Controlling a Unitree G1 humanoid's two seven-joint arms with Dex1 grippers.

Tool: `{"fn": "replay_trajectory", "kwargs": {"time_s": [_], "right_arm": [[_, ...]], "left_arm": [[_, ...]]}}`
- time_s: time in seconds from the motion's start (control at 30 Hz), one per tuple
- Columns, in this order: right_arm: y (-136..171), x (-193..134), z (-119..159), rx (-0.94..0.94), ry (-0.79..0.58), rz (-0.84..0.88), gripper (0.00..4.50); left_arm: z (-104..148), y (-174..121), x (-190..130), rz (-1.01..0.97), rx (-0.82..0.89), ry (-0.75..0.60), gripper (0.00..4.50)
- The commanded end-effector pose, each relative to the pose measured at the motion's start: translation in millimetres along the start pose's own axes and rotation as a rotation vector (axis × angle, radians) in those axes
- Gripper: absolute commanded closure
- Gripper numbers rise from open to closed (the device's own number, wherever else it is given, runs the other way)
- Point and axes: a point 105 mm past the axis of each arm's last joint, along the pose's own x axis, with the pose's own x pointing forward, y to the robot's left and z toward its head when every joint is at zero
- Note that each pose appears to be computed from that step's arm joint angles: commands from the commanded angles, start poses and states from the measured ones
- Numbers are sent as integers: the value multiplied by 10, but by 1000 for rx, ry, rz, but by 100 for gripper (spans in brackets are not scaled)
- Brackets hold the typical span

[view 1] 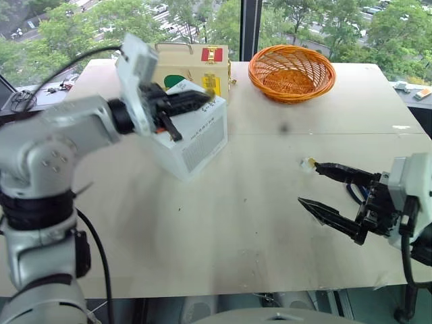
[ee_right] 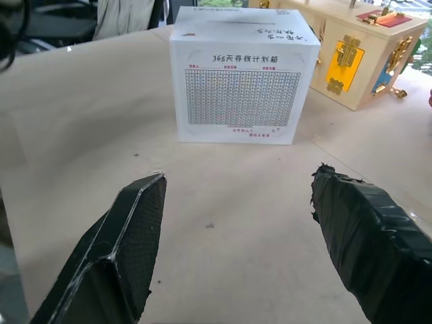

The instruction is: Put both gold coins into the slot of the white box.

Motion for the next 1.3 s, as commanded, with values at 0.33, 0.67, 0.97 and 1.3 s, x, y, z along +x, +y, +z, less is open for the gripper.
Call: {"fn": "replay_trajectory", "kwargs": {"time_s": [0.33, 0.67, 0.97, 1.3], "right_arm": [[-186, 100, 252, -112, -107, -46, 83], [-128, 95, 161, -101, -73, -52, 83], [-121, 93, 121, -99, -56, -39, 83], [-151, 96, 95, -91, -48, -57, 74]], "left_arm": [[-134, 602, -6, 150, 23, 212, 450], [-256, 514, -3, 103, -35, 286, 450], [-325, 568, -37, 174, 67, 347, 450], [-68, 461, -18, 163, 139, 168, 227]]}}
